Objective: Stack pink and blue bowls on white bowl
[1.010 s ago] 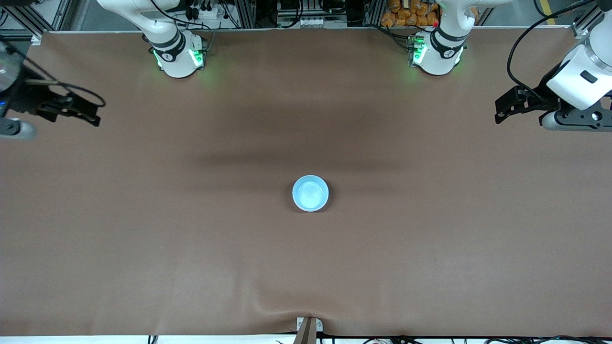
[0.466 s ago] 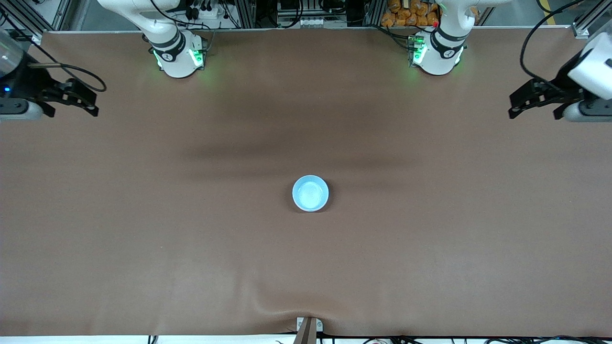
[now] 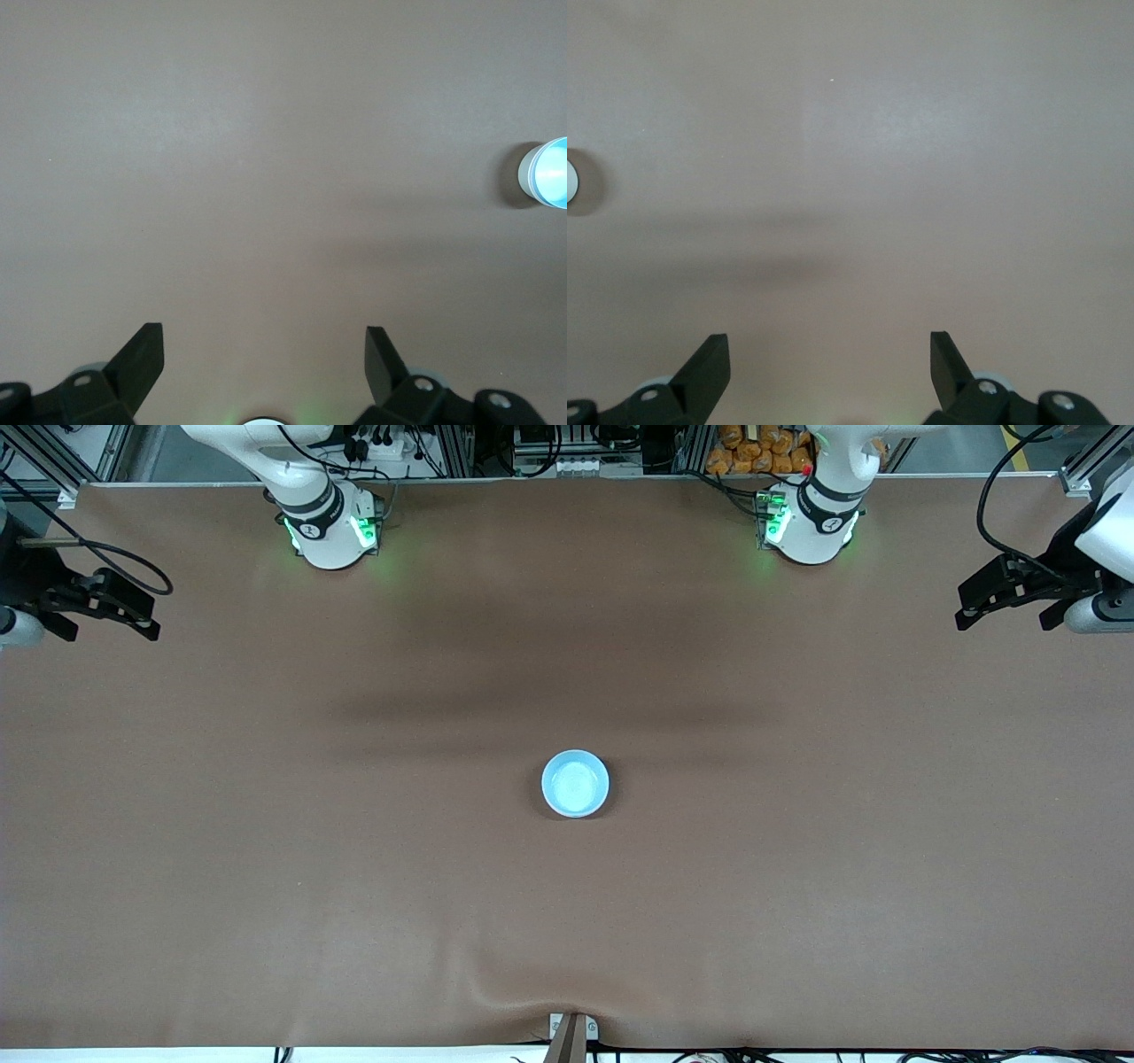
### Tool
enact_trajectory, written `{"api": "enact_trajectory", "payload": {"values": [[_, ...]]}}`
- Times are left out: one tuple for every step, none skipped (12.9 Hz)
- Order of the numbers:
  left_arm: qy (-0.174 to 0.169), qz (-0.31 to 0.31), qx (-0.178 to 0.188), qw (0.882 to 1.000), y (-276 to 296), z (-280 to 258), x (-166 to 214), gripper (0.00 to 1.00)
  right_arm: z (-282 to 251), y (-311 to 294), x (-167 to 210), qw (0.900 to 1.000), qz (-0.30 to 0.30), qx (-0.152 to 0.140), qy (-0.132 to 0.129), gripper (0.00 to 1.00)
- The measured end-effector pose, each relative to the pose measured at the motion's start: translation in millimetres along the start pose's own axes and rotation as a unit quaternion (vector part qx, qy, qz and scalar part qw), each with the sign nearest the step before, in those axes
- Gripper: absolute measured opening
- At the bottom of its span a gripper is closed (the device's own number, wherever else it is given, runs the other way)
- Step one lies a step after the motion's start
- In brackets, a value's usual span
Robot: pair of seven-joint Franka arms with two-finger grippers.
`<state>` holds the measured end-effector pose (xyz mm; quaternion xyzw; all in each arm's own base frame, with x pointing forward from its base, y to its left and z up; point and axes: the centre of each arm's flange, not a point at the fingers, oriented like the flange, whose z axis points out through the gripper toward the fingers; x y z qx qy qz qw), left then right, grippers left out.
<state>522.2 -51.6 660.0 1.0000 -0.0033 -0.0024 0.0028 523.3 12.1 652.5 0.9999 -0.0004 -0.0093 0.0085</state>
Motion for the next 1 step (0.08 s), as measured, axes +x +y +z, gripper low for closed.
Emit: {"api": "enact_trajectory", "payload": {"values": [[0.0, 0.0, 0.0, 1.0, 0.1, 0.1, -0.1, 1.0, 0.0, 1.9, 0.1, 1.0, 0.001, 0.0, 0.0, 1.0]]}}
